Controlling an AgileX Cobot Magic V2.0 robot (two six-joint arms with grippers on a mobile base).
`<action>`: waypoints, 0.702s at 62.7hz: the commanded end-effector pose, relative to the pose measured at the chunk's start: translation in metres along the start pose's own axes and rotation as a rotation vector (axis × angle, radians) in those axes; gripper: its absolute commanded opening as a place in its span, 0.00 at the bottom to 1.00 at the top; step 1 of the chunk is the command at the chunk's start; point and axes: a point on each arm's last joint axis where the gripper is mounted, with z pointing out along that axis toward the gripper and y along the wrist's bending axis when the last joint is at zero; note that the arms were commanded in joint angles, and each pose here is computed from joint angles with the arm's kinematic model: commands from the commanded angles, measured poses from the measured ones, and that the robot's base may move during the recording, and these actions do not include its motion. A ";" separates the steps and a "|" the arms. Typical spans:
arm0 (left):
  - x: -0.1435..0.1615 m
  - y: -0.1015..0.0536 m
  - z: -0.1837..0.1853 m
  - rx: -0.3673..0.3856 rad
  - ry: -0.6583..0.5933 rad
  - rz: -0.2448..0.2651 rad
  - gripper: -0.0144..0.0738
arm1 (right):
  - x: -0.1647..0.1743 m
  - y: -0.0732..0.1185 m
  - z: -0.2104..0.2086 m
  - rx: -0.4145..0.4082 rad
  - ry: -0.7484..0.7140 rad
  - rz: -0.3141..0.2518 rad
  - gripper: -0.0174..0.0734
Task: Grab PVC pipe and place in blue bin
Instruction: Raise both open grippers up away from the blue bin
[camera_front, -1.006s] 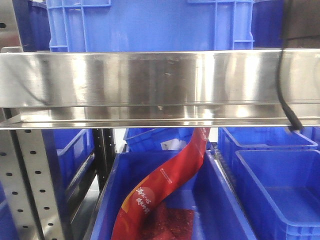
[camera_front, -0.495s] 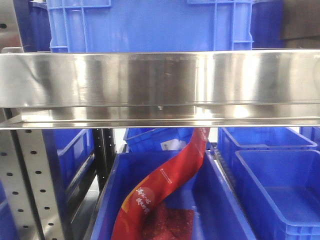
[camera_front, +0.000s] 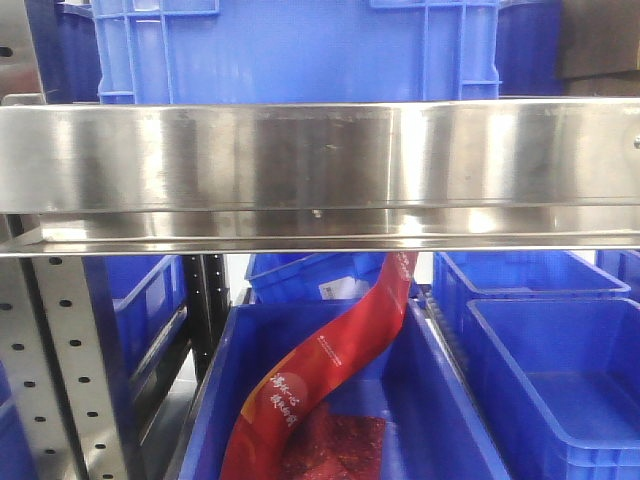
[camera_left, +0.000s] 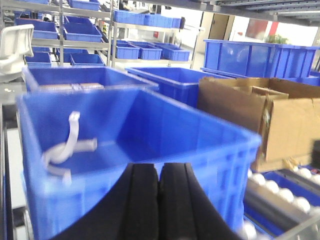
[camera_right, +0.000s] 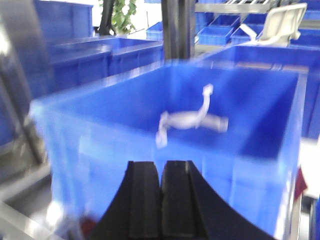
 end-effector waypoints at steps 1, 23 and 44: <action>0.015 0.001 -0.014 0.010 -0.048 -0.032 0.04 | 0.011 -0.001 -0.021 -0.015 -0.044 0.012 0.01; 0.027 0.003 -0.044 0.015 -0.086 -0.034 0.04 | -0.006 0.000 -0.079 -0.037 -0.223 0.024 0.01; 0.027 0.003 -0.044 0.015 -0.088 -0.034 0.04 | -0.011 0.001 -0.088 -0.046 -0.276 0.024 0.01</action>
